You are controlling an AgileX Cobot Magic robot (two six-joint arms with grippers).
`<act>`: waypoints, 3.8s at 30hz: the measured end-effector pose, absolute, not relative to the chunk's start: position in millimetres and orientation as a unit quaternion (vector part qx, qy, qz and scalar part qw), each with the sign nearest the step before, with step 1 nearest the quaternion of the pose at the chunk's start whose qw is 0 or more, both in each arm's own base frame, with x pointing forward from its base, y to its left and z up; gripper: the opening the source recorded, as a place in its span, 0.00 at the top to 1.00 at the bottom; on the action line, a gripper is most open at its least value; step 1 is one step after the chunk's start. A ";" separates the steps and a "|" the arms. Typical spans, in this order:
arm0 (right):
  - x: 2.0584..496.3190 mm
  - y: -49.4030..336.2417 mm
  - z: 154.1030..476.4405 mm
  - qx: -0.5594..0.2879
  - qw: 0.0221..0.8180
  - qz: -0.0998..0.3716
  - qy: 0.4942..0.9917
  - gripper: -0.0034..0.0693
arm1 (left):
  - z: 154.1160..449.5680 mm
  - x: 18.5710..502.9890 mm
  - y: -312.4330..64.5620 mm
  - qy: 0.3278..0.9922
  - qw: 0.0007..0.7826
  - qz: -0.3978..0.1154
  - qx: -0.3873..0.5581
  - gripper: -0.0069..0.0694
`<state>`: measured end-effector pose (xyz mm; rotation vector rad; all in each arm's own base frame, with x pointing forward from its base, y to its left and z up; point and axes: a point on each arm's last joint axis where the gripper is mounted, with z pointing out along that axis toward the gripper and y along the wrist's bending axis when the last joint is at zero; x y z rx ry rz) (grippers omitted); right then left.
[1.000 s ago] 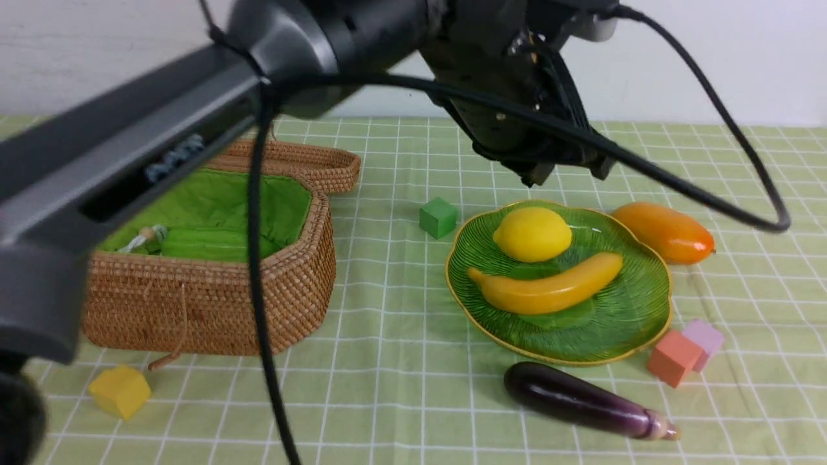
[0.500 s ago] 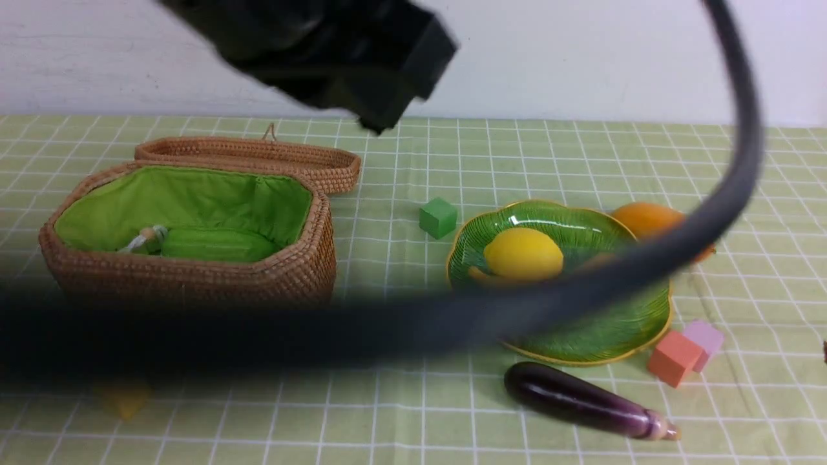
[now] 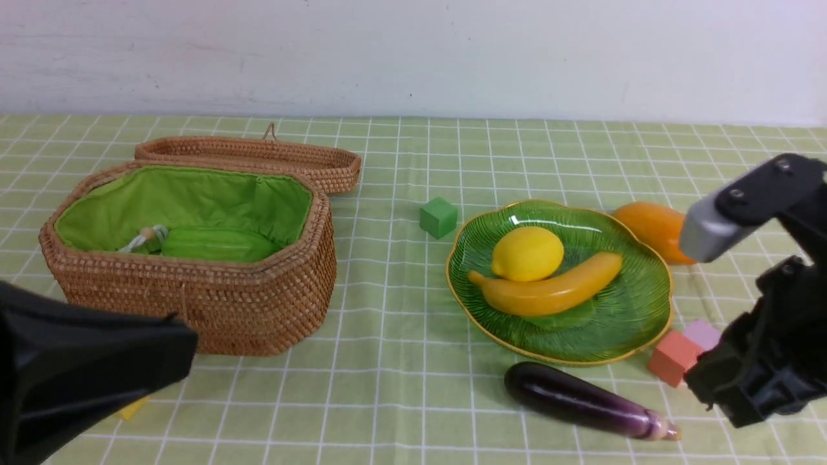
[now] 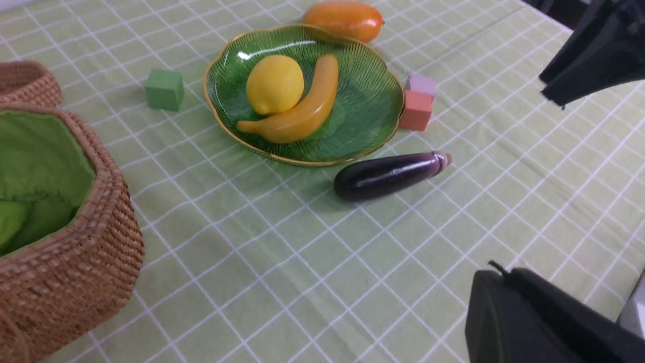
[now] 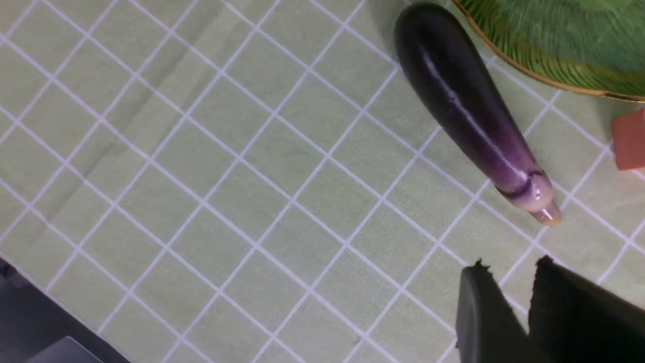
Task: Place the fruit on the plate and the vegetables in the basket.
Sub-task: Grab an eggplant with your right arm and place it in the basket on the left, then use the right arm to grab a mango and put it into the right plate
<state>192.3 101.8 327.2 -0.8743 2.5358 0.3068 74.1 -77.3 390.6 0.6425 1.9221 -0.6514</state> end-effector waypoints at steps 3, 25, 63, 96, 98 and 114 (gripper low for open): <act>210.1 108.1 306.3 -0.331 0.181 0.097 0.921 0.68 | 393.4 63.8 -68.2 0.777 0.503 -0.277 0.260 0.93; 279.5 130.4 200.0 -0.410 0.092 0.042 0.907 0.16 | 396.4 58.1 -64.1 0.767 0.512 -0.287 0.257 0.93; 286.5 131.7 175.1 -0.474 0.060 0.025 0.878 0.51 | 394.9 56.4 -65.1 0.772 0.499 -0.297 0.257 0.93; 372.1 370.0 336.6 -0.413 0.458 0.310 0.723 0.51 | 405.5 83.9 -22.9 0.785 0.604 -0.125 0.054 0.93; 376.4 374.7 328.8 -0.419 0.458 0.311 0.720 0.51 | 405.6 84.0 -22.8 0.785 0.604 -0.125 0.055 0.93; 362.0 362.3 348.7 -0.485 0.433 0.266 0.712 0.03 | 405.1 83.5 -23.7 0.787 0.600 -0.132 0.054 0.93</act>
